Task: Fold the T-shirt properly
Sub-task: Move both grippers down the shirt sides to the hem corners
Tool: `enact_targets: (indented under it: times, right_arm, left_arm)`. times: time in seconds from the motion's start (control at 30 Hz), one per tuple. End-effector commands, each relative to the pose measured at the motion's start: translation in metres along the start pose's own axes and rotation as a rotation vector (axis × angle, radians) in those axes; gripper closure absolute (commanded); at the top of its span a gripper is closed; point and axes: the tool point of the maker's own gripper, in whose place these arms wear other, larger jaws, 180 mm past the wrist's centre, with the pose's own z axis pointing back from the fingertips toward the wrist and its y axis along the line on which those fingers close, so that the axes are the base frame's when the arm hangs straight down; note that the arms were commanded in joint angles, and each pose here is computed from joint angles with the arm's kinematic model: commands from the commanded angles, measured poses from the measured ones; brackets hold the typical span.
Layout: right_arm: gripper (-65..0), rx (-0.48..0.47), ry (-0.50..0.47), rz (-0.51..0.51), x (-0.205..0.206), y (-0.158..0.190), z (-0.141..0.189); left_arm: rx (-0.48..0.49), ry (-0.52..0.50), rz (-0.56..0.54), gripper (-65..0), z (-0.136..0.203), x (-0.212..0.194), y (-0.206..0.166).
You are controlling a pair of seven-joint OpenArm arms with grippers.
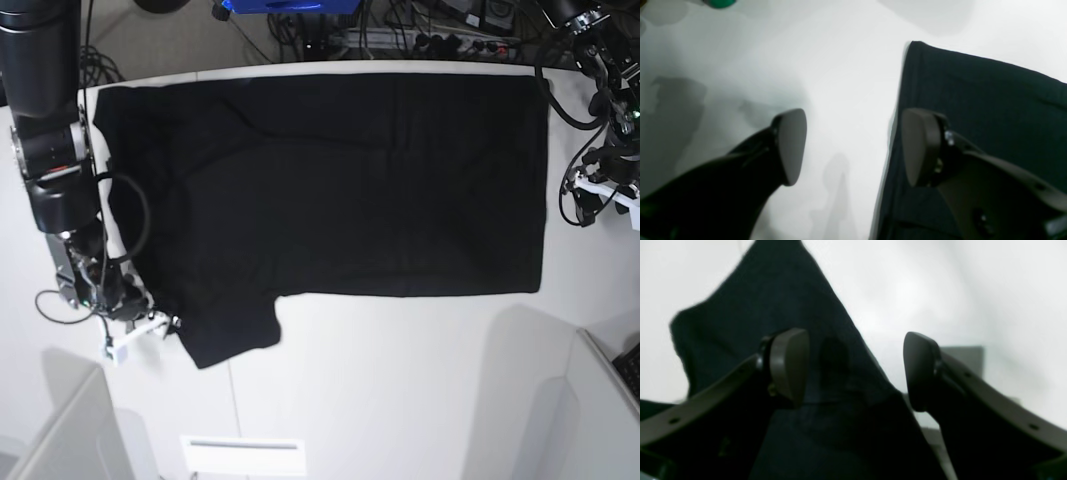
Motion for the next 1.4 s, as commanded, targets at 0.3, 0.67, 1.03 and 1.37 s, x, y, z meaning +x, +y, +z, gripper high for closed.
enact_targets:
  times: [0.3, 0.67, 1.03, 1.37]
  right_arm:
    - [-41.1, 0.019, -0.008, 0.062, 0.005, 0.015, -0.003]
    - [-4.8, 0.018, -0.005, 0.061, 0.003, 0.015, -0.004]
    - [0.0, 0.015, -0.003, 0.058, 0.002, 0.014, -0.004]
    - [0.0, 0.016, -0.004, 0.055, 0.003, 0.014, -0.003]
  left_arm:
    - [0.006, -0.038, -0.016, -43.4, 0.004, 0.013, 0.004]
    - [-0.001, -0.013, 0.081, -43.4, -0.025, 0.01, 0.009]
    - [-0.084, 0.056, 0.072, -43.4, -0.085, 0.033, -0.015]
    - [-0.135, 0.128, 0.156, -44.1, -0.132, 0.051, -0.035]
